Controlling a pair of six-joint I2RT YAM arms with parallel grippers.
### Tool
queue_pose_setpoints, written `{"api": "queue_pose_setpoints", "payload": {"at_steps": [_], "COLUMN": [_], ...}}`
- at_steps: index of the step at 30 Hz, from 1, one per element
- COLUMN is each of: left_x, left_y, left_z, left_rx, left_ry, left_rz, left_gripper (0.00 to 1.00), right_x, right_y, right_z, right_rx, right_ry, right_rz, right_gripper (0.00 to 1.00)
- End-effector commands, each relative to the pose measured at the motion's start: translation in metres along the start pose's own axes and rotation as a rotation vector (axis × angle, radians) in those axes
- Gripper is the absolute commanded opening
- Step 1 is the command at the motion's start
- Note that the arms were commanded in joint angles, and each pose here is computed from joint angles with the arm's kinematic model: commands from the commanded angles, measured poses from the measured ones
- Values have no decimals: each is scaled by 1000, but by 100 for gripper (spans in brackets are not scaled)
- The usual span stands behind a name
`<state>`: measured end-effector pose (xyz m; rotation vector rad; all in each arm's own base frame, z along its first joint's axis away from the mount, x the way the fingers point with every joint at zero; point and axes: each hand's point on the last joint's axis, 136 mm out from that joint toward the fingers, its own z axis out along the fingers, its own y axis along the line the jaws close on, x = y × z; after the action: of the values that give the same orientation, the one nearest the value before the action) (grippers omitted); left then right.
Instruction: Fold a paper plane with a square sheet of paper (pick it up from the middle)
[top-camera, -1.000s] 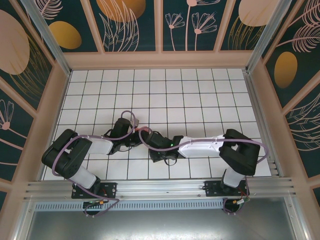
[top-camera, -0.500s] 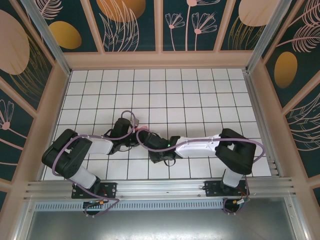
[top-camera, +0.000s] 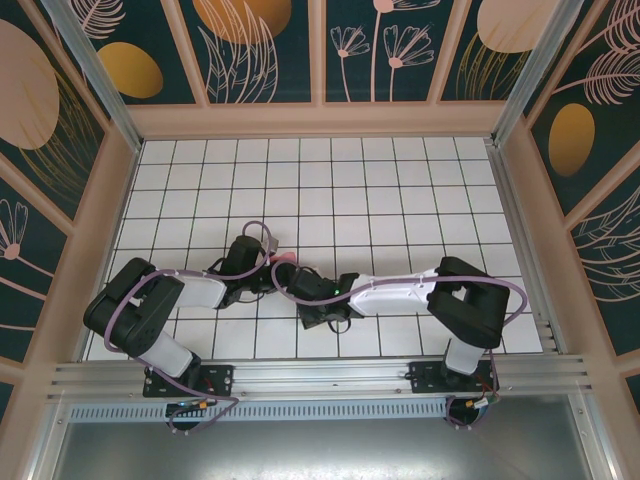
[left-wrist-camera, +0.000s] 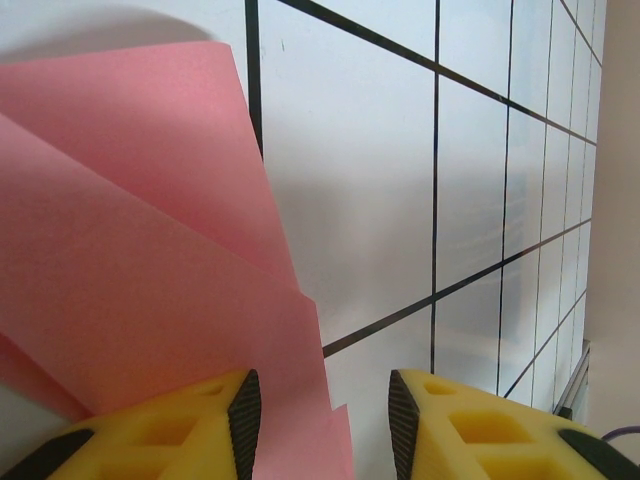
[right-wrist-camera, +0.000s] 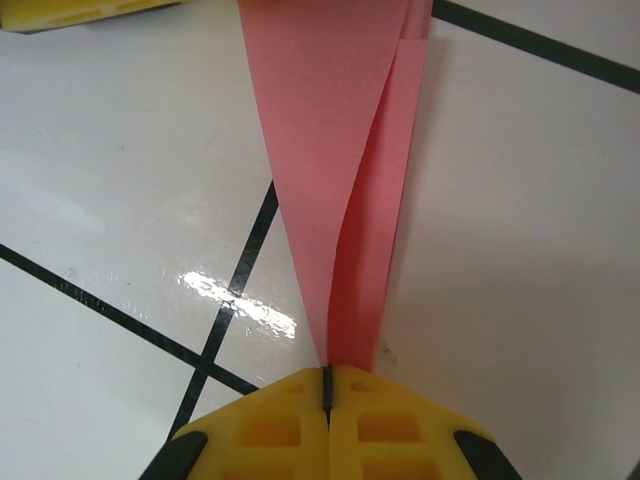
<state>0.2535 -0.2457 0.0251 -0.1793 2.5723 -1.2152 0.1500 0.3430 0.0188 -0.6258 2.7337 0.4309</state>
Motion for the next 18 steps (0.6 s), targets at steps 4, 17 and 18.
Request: {"api": "queue_pose_setpoints", "payload": {"at_steps": [4, 17, 18], "left_x": [27, 27, 27], "left_y": [53, 53, 53], "left_z": [10, 10, 10], "left_rx": [-182, -183, -182], "left_ry": [77, 77, 79], "left_rz": [-35, -33, -33], "left_gripper": [41, 41, 41], "right_x": [-8, -42, -42], "right_y": [8, 3, 2], "right_z": [-21, -38, -34], "right_rx": [-153, -410, -398], "right_ry": [-47, -143, -130], "right_rz": [58, 272, 274], "right_gripper": [20, 45, 45]}}
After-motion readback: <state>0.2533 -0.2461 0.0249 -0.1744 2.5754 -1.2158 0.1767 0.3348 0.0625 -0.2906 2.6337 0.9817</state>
